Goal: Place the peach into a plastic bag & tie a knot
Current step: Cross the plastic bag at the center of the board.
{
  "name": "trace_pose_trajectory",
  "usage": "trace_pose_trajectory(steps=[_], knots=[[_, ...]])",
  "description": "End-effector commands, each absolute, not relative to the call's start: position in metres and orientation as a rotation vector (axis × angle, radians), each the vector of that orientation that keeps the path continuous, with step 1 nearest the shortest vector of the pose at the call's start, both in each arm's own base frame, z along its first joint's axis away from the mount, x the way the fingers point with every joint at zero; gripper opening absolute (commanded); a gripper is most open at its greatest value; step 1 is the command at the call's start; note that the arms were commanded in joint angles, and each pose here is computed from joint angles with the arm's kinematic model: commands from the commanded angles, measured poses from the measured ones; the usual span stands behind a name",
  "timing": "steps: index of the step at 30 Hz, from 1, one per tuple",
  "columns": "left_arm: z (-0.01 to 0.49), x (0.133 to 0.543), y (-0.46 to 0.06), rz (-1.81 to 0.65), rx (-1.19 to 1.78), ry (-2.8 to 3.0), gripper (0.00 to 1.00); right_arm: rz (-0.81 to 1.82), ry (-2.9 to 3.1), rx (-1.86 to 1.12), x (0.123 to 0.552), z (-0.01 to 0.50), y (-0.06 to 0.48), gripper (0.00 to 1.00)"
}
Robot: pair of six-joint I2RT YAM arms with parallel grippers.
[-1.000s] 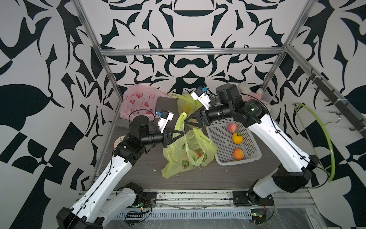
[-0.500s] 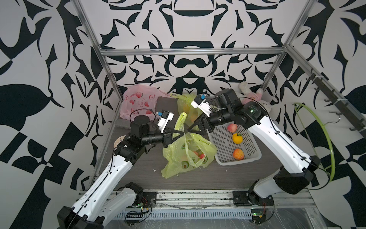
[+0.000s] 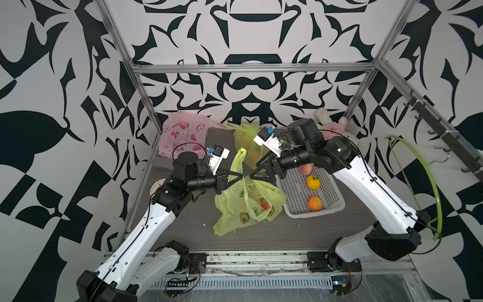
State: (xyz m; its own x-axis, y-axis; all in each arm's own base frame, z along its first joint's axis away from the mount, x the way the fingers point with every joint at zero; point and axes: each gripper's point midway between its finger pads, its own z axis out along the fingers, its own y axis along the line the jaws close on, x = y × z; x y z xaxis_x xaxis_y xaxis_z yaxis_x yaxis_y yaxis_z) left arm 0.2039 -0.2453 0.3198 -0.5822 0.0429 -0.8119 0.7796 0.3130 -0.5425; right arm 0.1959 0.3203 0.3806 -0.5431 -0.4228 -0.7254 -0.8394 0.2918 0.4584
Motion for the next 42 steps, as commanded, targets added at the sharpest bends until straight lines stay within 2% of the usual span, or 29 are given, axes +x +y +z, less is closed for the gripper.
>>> trace_pose_trajectory(steps=[1, 6, 9, 10, 14, 15, 24, 37, 40, 42], knots=[[0.330, 0.204, -0.245, -1.323, 0.751, 1.846, 0.00, 1.187, 2.020, -1.186, 0.182, 0.397, 0.321, 0.78], [0.330, 0.204, -0.245, -1.324, 0.751, 1.848, 0.00, 1.130, 2.056, -1.201, 0.183, 0.384, 0.324, 0.77], [0.331, 0.203, -0.245, -1.327, 0.752, 1.848, 0.00, 1.107, 2.072, -1.196, 0.186, 0.379, 0.324, 0.70], [0.331, 0.203, -0.245, -1.329, 0.753, 1.848, 0.00, 1.091, 2.080, -1.192, 0.189, 0.377, 0.324, 0.63], [0.327, 0.200, -0.246, -1.352, 0.764, 1.862, 0.00, 1.075, 2.085, -1.147, 0.199, 0.379, 0.329, 0.08], [0.324, 0.200, -0.247, -1.360, 0.768, 1.874, 0.00, 1.087, 2.075, -1.132, 0.201, 0.382, 0.332, 0.00], [0.294, 0.208, -0.259, -1.412, 0.771, 1.990, 0.00, 1.157, 1.987, -0.934, 0.234, 0.405, 0.356, 0.00], [0.292, 0.211, -0.268, -1.388, 0.824, 2.016, 0.01, 1.091, 2.117, -0.889, 0.260, 0.370, 0.370, 0.00], [0.292, 0.212, -0.267, -1.342, 0.838, 2.030, 0.13, 1.084, 2.133, -0.887, 0.261, 0.366, 0.371, 0.00], [0.292, 0.214, -0.264, -1.301, 0.844, 2.051, 0.28, 1.087, 2.130, -0.891, 0.261, 0.367, 0.371, 0.00]])
